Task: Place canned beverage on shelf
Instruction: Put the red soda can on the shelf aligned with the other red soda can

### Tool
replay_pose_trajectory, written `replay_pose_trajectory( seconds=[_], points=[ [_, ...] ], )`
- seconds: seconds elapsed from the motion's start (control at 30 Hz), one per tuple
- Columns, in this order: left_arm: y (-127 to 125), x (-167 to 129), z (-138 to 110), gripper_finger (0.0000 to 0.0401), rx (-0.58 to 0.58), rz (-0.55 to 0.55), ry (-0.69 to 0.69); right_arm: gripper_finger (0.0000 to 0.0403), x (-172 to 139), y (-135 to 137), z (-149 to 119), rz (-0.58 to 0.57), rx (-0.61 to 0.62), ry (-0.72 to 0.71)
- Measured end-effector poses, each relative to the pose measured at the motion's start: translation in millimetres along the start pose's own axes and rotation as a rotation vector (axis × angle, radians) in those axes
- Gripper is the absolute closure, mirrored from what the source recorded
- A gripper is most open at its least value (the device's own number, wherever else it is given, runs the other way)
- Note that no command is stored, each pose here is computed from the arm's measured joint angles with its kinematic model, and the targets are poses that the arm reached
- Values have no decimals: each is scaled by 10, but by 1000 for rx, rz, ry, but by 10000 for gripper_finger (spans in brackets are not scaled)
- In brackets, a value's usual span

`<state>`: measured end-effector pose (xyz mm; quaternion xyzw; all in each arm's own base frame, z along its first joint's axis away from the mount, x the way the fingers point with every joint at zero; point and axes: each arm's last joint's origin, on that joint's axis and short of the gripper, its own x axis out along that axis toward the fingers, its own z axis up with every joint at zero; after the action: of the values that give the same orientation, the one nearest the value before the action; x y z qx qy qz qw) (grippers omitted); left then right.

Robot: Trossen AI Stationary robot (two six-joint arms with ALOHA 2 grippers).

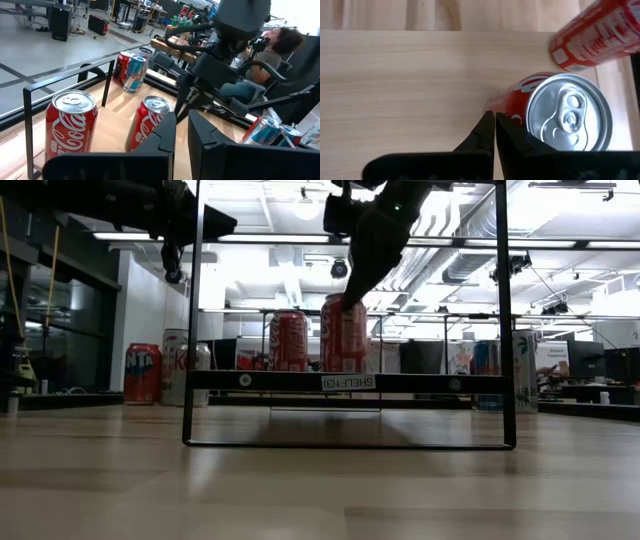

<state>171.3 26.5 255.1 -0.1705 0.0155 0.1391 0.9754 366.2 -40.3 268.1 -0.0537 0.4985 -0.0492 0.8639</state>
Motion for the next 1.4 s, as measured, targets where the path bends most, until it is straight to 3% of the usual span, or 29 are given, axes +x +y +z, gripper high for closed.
replay_pose_trajectory(
  seconds=[0.57,0.93,1.4],
  points=[
    [15,-1,4,401,0,54,-18,403,31,-375,-20,-60,56,-30],
    [16,0,4,401,-7,55,-18,403,214,-422,-36,-66,-4,3],
    [19,7,-2,401,-18,57,-15,403,217,-518,-69,-131,-14,31]
  ],
)
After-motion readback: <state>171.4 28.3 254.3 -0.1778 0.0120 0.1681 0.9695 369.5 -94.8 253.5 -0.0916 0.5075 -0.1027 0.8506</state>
